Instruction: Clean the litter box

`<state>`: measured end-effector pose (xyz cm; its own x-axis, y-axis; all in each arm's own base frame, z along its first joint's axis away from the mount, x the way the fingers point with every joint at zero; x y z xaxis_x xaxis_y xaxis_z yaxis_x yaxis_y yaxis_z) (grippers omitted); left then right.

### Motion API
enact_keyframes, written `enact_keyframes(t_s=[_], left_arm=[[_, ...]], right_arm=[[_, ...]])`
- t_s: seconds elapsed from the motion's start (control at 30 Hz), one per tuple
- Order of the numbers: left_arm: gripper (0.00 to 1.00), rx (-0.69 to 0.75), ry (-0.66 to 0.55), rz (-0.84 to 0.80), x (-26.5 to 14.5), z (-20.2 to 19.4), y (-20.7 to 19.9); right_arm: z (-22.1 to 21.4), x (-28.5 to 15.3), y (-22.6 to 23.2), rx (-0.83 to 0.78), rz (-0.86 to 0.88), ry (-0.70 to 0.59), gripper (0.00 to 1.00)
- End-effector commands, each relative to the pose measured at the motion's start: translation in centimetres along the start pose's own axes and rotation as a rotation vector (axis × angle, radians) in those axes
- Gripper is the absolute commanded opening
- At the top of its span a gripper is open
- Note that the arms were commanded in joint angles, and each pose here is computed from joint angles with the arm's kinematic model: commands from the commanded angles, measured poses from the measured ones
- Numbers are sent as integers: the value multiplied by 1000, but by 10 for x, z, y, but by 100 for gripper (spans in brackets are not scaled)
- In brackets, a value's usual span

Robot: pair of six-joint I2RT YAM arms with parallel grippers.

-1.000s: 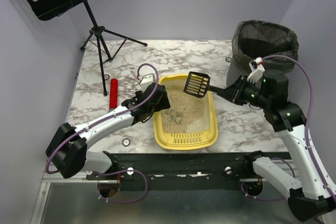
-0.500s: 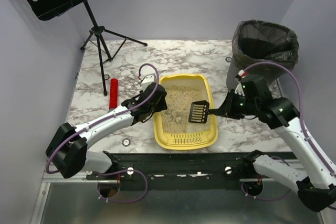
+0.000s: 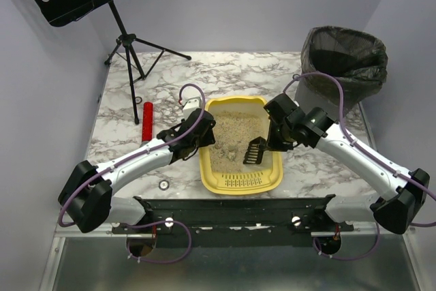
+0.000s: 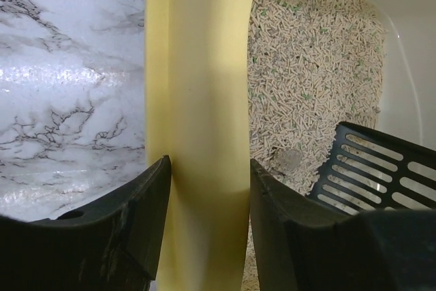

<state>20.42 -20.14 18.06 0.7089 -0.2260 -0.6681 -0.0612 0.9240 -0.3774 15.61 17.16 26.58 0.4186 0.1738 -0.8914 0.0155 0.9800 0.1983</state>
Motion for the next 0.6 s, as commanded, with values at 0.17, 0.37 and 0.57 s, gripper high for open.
enact_keyframes(t_s=[0.17,0.37,0.57], left_arm=[[55,-24,68,-90,-1,-13,-6],[55,-36,60,-91,-1,-14,-5],[54,-34,75,-96,0,-16,-7]], right_arm=[[-8,59,19,103,113,-14,1],[-13,81,32,190,246,0,1],[-19,120,34,311,267,-55,1]])
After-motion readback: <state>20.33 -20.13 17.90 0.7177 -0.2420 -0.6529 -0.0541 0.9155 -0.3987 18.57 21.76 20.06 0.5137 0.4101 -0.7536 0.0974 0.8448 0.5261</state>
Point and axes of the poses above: each gripper's point midway between its finger pads, its own x axis out along the fingers, its own y axis along the line the jaws close on, z = x × y, the point moved 10 cm from there along -x, back along the fingers, and after that the axes turned 3 degrees about -x, right-handed, at the moved point
